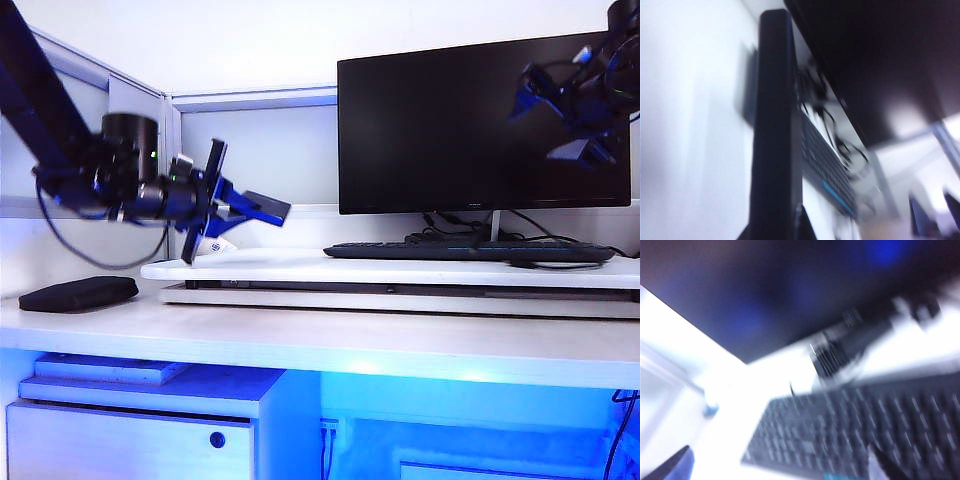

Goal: Unplug the data cable of the portable hard drive.

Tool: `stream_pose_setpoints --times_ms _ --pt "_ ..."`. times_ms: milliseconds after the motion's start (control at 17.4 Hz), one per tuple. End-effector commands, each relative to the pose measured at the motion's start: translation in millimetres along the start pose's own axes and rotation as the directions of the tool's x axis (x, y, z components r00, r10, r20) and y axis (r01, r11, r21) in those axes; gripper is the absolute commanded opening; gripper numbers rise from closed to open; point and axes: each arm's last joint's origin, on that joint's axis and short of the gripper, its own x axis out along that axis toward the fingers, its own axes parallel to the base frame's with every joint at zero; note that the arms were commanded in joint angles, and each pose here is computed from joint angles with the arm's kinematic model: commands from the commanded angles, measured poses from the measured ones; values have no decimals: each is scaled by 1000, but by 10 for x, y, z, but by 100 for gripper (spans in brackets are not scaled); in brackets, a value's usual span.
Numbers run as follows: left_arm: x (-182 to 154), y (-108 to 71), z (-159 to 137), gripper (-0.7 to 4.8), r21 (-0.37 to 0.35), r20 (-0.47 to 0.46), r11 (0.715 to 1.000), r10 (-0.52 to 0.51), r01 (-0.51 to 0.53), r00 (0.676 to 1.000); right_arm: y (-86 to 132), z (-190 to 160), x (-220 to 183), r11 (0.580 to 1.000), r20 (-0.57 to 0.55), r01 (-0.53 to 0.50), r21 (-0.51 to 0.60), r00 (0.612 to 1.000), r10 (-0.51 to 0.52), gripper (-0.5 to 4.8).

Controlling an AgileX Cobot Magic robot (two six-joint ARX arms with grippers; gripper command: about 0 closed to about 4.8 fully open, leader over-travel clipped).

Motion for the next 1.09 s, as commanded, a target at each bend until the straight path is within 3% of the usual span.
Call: stream_pose_setpoints --times_ms 57,230,402,459,516,574,746,803,861,918,1090 --pt "61 -107 152 -6 89 44 987 129 -132 991 -23 -75 -13 999 -124 -6 43 992 11 479" --pt "122 59 114 -6 49 15 976 213 -214 977 56 -153 19 998 -174 -48 51 983 56 479" --pt "151 223 35 3 14 -26 974 224 -224 974 151 -244 62 996 -205 -77 48 975 85 479" --pt "152 234 26 52 11 -38 975 222 -222 974 184 -271 76 995 -211 -84 46 973 92 479" --pt "154 225 27 182 13 -46 978 210 -210 977 213 -294 87 995 -216 -90 46 971 98 479" --pt "157 211 30 244 20 -55 982 189 -188 980 227 -305 93 995 -218 -93 45 971 101 479" --pt "158 200 37 289 30 -56 985 173 -172 983 229 -307 93 995 -219 -93 46 970 101 479" --pt "158 200 37 339 32 -56 985 173 -172 983 229 -307 93 995 -219 -94 46 970 101 479" --pt "157 196 24 444 33 -94 988 153 -150 984 234 -309 92 993 -229 -106 49 967 115 479" --pt "148 212 0 479 47 -139 987 159 -154 977 237 -313 92 993 -233 -111 50 965 119 479" --pt "122 248 -10 479 148 -171 976 184 -159 968 235 -318 92 993 -237 -116 14 965 116 479"
